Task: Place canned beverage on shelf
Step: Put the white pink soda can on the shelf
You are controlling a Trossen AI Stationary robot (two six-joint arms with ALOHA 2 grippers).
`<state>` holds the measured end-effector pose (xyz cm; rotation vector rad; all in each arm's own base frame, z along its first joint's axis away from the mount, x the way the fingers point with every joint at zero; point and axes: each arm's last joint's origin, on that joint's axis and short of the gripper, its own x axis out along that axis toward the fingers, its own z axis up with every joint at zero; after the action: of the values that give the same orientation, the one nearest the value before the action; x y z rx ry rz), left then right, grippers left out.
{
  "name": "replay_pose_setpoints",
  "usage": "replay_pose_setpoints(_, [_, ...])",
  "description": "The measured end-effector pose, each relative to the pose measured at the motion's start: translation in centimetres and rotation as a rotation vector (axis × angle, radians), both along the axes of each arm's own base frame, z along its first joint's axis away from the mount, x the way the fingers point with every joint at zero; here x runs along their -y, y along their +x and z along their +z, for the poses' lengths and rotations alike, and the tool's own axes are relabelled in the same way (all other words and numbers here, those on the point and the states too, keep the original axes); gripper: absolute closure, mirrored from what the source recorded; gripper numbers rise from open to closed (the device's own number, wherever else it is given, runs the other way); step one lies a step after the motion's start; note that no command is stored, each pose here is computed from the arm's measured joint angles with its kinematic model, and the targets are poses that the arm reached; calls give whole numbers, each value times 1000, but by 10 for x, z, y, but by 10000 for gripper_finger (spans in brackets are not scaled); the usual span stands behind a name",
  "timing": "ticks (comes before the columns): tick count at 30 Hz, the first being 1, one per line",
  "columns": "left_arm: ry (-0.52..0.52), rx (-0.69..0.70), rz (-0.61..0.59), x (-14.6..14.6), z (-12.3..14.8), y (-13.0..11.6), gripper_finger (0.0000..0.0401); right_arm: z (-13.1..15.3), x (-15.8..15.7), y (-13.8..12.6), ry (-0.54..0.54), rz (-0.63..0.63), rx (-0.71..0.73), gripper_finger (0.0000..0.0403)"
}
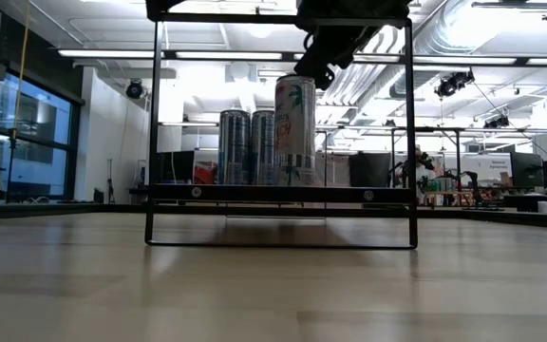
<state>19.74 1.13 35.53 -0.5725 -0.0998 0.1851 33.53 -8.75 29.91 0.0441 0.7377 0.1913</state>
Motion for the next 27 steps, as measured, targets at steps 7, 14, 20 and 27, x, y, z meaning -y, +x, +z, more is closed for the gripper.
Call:
replay_pose_setpoints(7, [0, -1, 0, 0, 0, 0, 7, 4, 2, 3, -2, -2, 49, 120])
replay_pose_setpoints(14, [0, -2, 0, 0, 0, 0, 7, 4, 2, 0, 73, 18, 39, 120])
replay_pose_setpoints(20, [0, -2, 0, 0, 0, 0, 7, 2, -2, 0, 26, 14, 21, 120])
replay_pose_setpoints(27, [0, -2, 0, 0, 0, 0, 7, 2, -8, 1, 33, 41, 19, 120])
